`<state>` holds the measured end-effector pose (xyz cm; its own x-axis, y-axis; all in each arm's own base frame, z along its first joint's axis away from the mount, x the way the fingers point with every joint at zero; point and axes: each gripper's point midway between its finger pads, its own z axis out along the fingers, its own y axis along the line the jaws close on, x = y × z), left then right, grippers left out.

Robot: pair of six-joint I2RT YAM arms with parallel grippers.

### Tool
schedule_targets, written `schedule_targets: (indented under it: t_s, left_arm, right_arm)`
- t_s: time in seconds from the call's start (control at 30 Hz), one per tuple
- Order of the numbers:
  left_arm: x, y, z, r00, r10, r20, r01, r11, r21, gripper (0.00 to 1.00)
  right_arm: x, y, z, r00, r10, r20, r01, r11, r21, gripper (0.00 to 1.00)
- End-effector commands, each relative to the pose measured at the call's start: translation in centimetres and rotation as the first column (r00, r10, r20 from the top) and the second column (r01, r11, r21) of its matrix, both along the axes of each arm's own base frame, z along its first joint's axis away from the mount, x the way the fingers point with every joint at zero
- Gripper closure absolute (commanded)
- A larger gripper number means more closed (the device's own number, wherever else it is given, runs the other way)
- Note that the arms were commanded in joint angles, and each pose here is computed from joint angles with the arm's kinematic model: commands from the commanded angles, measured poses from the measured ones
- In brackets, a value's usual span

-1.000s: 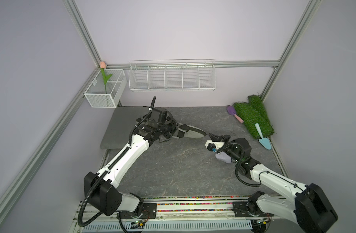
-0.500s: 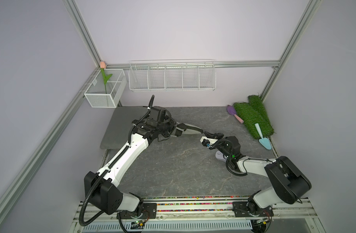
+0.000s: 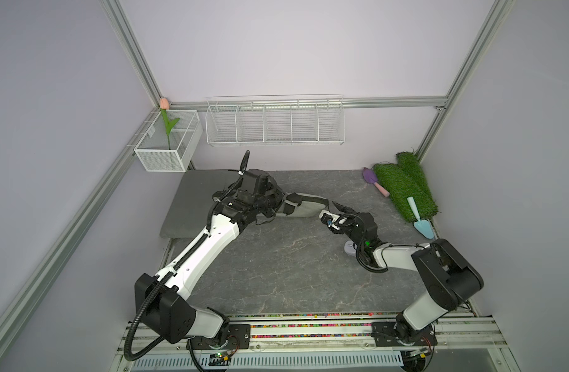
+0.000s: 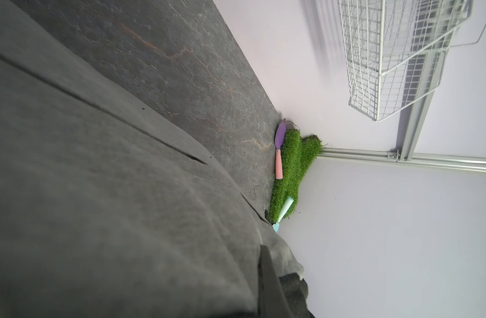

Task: Put the mouse into the laptop bag
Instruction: Unzip the zipper on the zippered laptop bag.

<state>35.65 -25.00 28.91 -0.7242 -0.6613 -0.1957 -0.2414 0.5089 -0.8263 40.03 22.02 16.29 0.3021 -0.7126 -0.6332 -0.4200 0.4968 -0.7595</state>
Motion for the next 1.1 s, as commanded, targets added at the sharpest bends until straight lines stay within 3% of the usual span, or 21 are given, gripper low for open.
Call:
schedule_targets:
  t_s: [0.0, 0.07, 0.17, 0.3, 0.4, 0.47, 0.57, 0.63, 0.7, 0.83, 1.0, 1.07]
  left_arm:
    - [0.4, -1.7, 7.7, 0.968, 0.001, 0.252, 0.025, 0.994, -0.104, 1.00]
    - [0.7, -2.5, 6.9, 0.970, -0.002, 0.245, 0.026, 0.995, -0.092, 1.00]
    - [1.5, -3.3, 5.2, 0.973, 0.010, 0.231, 0.005, 0.998, -0.068, 1.00]
    - [2.2, -3.5, 3.1, 0.969, 0.066, 0.239, -0.059, 0.998, -0.034, 1.00]
    - [1.8, -4.9, 2.4, 0.961, 0.079, 0.264, -0.072, 0.997, -0.036, 1.00]
    - [1.2, -6.6, 1.8, 0.962, 0.057, 0.266, -0.053, 0.998, -0.024, 1.00]
    - [0.2, -8.9, 0.4, 0.964, 0.027, 0.266, -0.023, 1.000, -0.016, 1.00]
    - [-0.1, -10.0, -1.0, 0.966, 0.021, 0.258, -0.014, 0.999, -0.029, 1.00]
    - [0.1, -10.9, -2.8, 0.973, 0.009, 0.231, -0.002, 0.999, -0.032, 1.00]
    - [0.7, -13.5, -7.5, 0.986, -0.047, 0.161, 0.051, 0.998, -0.022, 1.00]
    - [0.0, -17.2, -11.3, 0.984, -0.159, 0.084, 0.162, 0.986, -0.027, 0.99]
    - [-0.7, -17.7, -11.7, 0.980, -0.181, 0.077, 0.181, 0.983, 0.003, 0.75]
  right_arm:
    - [0.8, -3.9, 2.1, 0.987, -0.160, 0.003, 0.159, 0.982, 0.101, 0.37]
    - [1.1, -6.7, 3.7, 0.972, -0.236, -0.024, 0.235, 0.947, 0.218, 0.36]
    - [0.6, -10.2, 5.4, 0.965, -0.246, -0.096, 0.264, 0.884, 0.387, 0.35]
    - [1.0, -13.5, 6.4, 0.913, -0.350, -0.209, 0.407, 0.802, 0.437, 0.36]
    - [1.5, -17.4, 7.2, 0.808, -0.434, -0.399, 0.588, 0.646, 0.487, 0.35]
    - [1.2, -18.9, 8.1, 0.772, -0.360, -0.524, 0.631, 0.536, 0.561, 0.31]
    - [-0.4, -20.0, 7.9, 0.686, -0.310, -0.658, 0.721, 0.414, 0.556, 0.29]
    - [-1.6, -19.4, 7.3, 0.671, -0.263, -0.693, 0.728, 0.408, 0.551, 0.30]
    - [-3.1, -18.8, 5.9, 0.624, -0.212, -0.752, 0.760, 0.386, 0.523, 0.32]
    - [-6.8, -15.7, 3.0, 0.530, 0.001, -0.848, 0.780, 0.391, 0.489, 0.32]
    - [-10.2, -15.1, 0.8, 0.491, 0.092, -0.866, 0.818, 0.295, 0.495, 0.27]
    - [-11.7, -15.8, 0.3, 0.468, 0.060, -0.882, 0.839, 0.282, 0.464, 0.24]
